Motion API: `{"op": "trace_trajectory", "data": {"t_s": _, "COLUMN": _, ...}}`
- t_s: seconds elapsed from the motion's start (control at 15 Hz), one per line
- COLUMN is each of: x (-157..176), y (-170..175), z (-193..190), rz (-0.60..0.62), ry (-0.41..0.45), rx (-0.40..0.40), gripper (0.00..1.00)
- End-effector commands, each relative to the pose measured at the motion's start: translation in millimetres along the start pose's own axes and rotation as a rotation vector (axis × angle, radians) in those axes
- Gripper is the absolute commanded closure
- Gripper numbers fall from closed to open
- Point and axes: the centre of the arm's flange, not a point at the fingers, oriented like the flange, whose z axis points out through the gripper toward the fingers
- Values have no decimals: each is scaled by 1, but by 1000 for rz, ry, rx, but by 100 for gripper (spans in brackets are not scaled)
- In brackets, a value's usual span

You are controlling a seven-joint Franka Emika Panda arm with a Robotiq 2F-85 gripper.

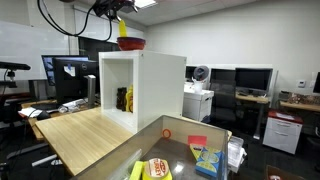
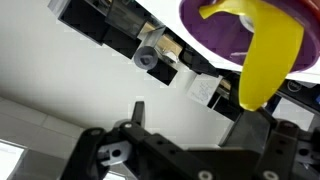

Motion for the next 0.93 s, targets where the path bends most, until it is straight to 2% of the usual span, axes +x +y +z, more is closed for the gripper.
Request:
{"op": "trace_trajectory", "data": {"t_s": 0.0, "x": 2, "y": 28, "z": -5, "rz": 92, "ry": -38, "rx": -56, "gripper": 0}}
{"op": "trace_trajectory", "data": {"t_s": 0.4, "x": -21, "y": 82, "z": -10, "rz": 235, "ry": -102, "rx": -190, "gripper": 0}}
{"op": "trace_trajectory", "data": {"t_s": 0.6, "x": -53, "y": 106, "z": -5, "rz": 311, "ry": -174, "rx": -258, "gripper": 0}}
{"op": "trace_trajectory", "data": {"t_s": 0.87, "x": -120, "y": 138, "z": 12, "rz": 421, "ry": -332, "rx": -342, "gripper": 0}}
